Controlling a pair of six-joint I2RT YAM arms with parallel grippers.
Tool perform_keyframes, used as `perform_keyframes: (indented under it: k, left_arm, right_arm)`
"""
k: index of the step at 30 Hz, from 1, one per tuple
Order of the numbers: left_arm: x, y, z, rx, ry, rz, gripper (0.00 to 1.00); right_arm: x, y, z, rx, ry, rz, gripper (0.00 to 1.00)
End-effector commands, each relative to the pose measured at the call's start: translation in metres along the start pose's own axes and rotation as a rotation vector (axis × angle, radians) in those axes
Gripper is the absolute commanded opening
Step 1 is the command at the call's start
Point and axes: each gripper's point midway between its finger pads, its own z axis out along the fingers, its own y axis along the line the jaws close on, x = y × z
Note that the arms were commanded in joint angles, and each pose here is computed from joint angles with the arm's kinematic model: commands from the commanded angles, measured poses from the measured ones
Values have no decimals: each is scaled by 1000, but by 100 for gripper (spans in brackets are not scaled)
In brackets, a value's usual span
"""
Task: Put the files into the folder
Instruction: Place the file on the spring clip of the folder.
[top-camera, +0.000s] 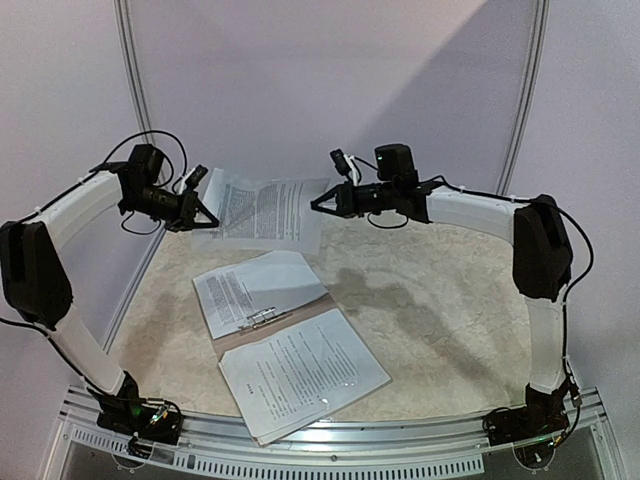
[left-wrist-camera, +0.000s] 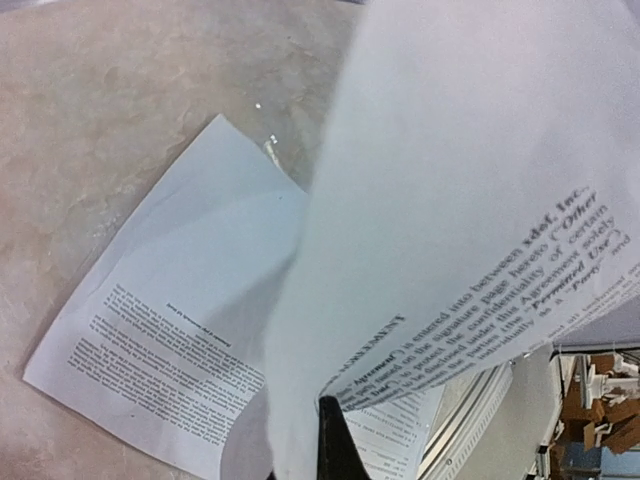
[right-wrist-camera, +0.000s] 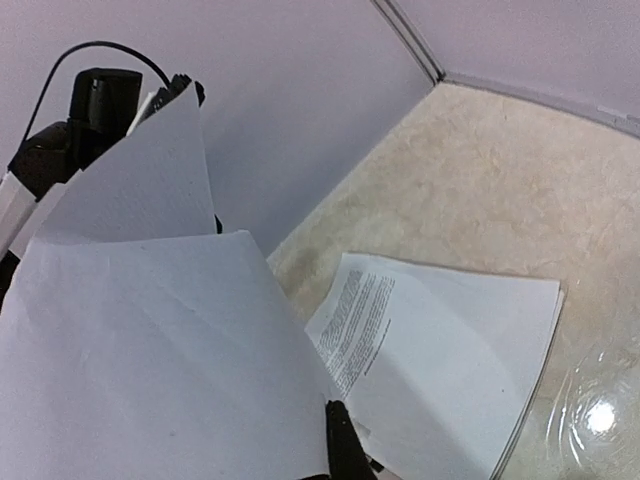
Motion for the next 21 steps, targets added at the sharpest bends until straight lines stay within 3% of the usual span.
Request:
perform_keyframes:
  k: [1, 10, 21]
  left_arm:
    - [7, 36, 7, -53, -33, -68, 0]
    - [55, 91, 49, -66, 47, -268, 0]
    - [97, 118, 79, -69, 93, -399, 0]
  right_arm:
    - [49, -40, 15, 73, 173, 126, 0]
    - [82, -90, 46, 117, 257, 272, 0]
    - [100, -117, 59, 153, 254, 353, 0]
